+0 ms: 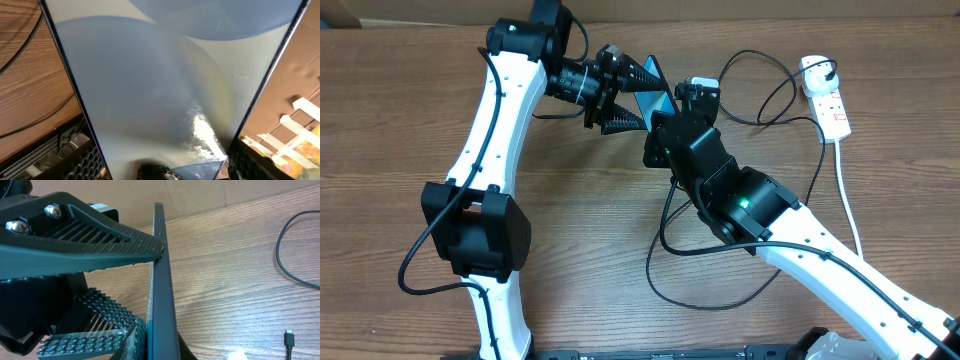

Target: Plug charger to phone and switch on socket

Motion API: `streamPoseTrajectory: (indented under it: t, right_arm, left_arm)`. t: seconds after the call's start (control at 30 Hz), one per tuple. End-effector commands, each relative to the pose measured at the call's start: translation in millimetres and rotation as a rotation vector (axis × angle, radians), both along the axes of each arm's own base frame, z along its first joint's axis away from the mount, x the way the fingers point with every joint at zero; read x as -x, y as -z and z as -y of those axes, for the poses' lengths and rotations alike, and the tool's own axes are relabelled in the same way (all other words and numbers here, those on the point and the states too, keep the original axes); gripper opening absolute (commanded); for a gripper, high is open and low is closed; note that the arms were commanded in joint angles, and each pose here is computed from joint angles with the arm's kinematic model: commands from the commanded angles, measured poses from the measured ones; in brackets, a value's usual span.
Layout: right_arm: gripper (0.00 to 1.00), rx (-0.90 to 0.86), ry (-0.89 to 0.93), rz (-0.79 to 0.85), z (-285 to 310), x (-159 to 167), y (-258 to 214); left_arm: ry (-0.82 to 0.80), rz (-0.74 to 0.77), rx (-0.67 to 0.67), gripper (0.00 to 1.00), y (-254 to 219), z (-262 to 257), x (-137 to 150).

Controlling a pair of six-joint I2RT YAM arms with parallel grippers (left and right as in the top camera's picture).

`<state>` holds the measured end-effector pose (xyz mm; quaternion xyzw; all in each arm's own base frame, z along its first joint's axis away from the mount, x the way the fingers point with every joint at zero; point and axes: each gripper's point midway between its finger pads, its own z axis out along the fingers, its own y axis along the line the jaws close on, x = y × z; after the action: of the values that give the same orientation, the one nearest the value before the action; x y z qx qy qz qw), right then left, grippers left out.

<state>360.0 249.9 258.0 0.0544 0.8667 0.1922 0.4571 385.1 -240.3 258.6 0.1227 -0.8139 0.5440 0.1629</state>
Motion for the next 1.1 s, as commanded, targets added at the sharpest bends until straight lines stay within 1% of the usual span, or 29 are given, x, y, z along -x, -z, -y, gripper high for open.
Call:
streamPoseTrajectory:
  t: [0.0, 0.13, 0.2, 0.37, 0.47, 0.53, 0.63, 0.7, 0.73, 0.8, 0.87, 0.93, 1.07]
  right_arm:
    - [0.04, 0.02, -0.029, 0.039, -4.6, -2.8, -13.1]
    - [0.04, 0.019, -0.029, 0.039, -4.7, -2.7, -13.3]
    - [0.04, 0.019, -0.029, 0.039, -4.7, -2.7, -13.3]
    - [0.04, 0.02, -0.028, 0.039, -4.5, -2.8, -13.4]
    - [0.04, 0.021, -0.025, 0.041, -3.8, -3.1, -13.5]
    - [0.04, 0.032, -0.006, 0.047, -0.4, -4.5, -13.8]
    - [0.04, 0.056, 0.023, 0.047, 6.4, -5.4, -11.8]
    - [0.04, 0.081, 0.045, 0.041, 12.2, -5.2, -8.8]
    - [0.04, 0.102, 0.068, 0.036, 18.8, -6.0, -6.4]
    - [0.04, 0.1, 0.095, 0.019, 26.7, -8.2, -3.0]
    - [0.04, 0.073, 0.148, -0.018, 39.7, -11.4, 2.8]
    - [0.04, 0.04, 0.171, -0.056, 49.7, -15.5, 8.1]
    - [0.04, -0.059, 0.11, -0.135, 57.0, -24.1, 14.6]
  left_arm:
    - [0.02, 0.047, 0.024, 0.64, -17.6, 5.3, 6.9]
    - [0.02, 0.065, 0.028, 0.74, -18.1, 5.8, 4.4]
    - [0.018, 0.075, 0.025, 0.78, -17.6, 5.9, 2.4]
    - [-0.024, 0.045, -0.063, 0.84, -4.7, 1.3, -3.7]
    - [-0.038, 0.086, -0.086, 0.91, -1.4, 0.4, -12.1]
    - [-0.055, 0.124, -0.106, 0.93, 1.0, -0.8, -20.6]
    - [-0.084, 0.185, -0.152, 1.0, 6.6, -6.5, -34.0]
    - [-0.107, 0.214, -0.197, 1.0, 12.2, -12.9, -42.2]
    - [-0.139, 0.238, -0.266, 1.0, 21.0, -22.6, -51.0]
    - [-0.173, 0.255, -0.346, 1.0, 30.8, -34.5, -58.8]
    - [-0.183, 0.264, -0.374, 1.0, 34.0, -40.4, -61.8]
    - [-0.142, 0.321, -0.324, 1.0, 27.5, -38.2, -61.5]
    - [-0.06, 0.46, -0.129, 0.99, -0.8, -32.0, -60.6]
